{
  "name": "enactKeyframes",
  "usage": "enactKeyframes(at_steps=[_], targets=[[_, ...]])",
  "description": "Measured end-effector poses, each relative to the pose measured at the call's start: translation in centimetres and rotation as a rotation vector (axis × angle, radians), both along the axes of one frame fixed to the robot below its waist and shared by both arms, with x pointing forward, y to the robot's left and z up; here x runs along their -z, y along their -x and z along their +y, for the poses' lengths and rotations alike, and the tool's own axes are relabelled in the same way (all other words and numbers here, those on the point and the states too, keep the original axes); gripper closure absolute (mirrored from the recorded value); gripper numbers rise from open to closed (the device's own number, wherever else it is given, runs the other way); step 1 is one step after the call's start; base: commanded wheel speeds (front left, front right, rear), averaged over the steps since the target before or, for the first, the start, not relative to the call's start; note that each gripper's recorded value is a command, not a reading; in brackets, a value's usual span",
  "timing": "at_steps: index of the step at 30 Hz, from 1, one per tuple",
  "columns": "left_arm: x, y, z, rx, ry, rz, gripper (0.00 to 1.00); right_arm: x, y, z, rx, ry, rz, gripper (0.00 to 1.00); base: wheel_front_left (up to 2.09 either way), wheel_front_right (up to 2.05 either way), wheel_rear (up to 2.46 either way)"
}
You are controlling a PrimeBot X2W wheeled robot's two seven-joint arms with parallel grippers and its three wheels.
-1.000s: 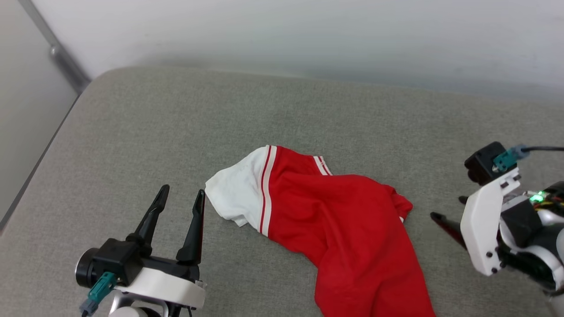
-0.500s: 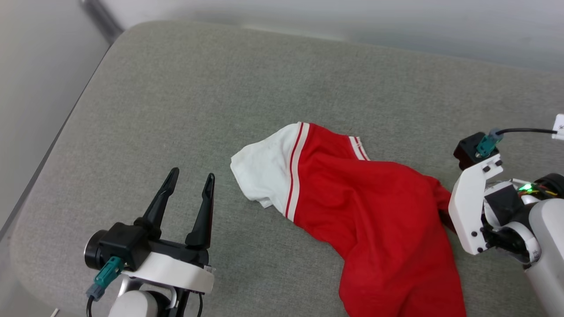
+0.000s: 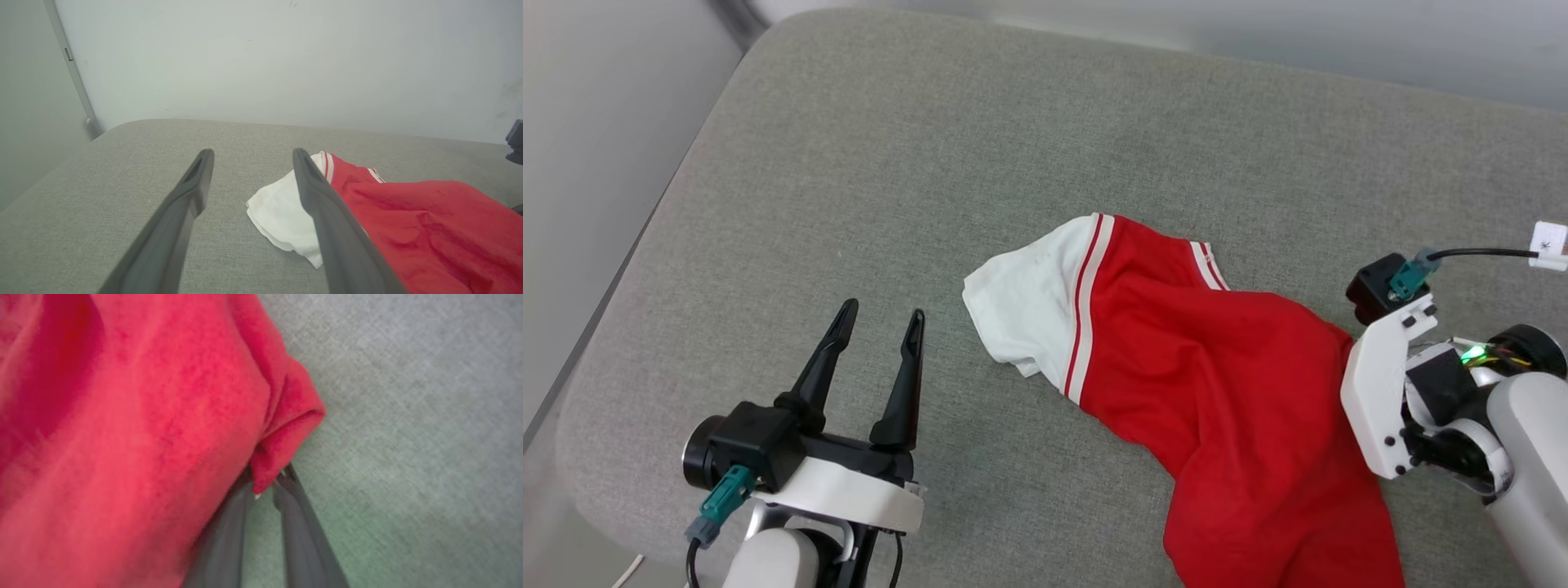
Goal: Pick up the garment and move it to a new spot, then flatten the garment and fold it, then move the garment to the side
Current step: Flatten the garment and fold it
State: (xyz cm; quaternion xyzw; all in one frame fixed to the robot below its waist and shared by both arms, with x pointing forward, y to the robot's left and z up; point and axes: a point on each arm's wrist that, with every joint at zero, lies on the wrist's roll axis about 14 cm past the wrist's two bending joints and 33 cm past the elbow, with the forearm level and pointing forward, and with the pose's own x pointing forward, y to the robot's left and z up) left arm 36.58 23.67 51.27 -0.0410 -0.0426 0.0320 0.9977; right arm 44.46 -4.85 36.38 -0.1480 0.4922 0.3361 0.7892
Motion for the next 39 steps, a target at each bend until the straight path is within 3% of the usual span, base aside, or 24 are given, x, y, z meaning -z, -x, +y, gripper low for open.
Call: enactKeyframes(at_steps=[7,12,17,25,27,33,37,38,39], targets=[[-1.1,0.4,0.0,0.005,0.001,-0.037,0.00,-3.0,-1.8,-4.3,0.044,0.049,-0.128,1.00,0.00,0.00,0.00],[-1.8,0.4,-0.8,0.029,0.010,-0.062,0.00,-6.4,-3.4,-9.9,0.070,0.172,-0.255,1.00,0.00,0.00,0.00],[-1.9,0.3,-1.3,0.041,0.014,-0.066,0.00,-8.0,-4.8,-15.3,0.015,0.402,-0.353,1.00,0.00,0.00,0.00],[-1.5,0.4,-1.1,0.035,0.014,-0.051,0.00,-7.3,-7.1,-18.1,-0.007,0.531,-0.401,1.00,0.00,0.00,0.00],[-1.6,0.5,-1.1,0.035,0.014,-0.054,0.00,-6.7,-7.1,-18.0,0.013,0.511,-0.404,0.00,0.00,0.00,0.00],[-2.2,0.6,-1.4,0.052,0.006,-0.074,0.00,-7.1,-7.3,-16.7,0.132,0.355,-0.466,0.00,0.00,0.00,0.00],[-3.0,0.6,-2.2,0.083,0.011,-0.101,0.00,-10.6,-7.2,-15.2,0.213,0.171,-0.610,0.00,0.00,0.00,0.00],[-3.0,0.6,-2.2,0.083,0.011,-0.101,0.00,-10.6,-7.2,-15.2,0.213,0.171,-0.610,0.00,0.00,0.00,0.00],[-3.6,0.4,-2.7,0.102,0.010,-0.121,0.00,-12.4,-6.8,-14.6,0.249,0.080,-0.678,0.00,0.00,0.00,0.00]])
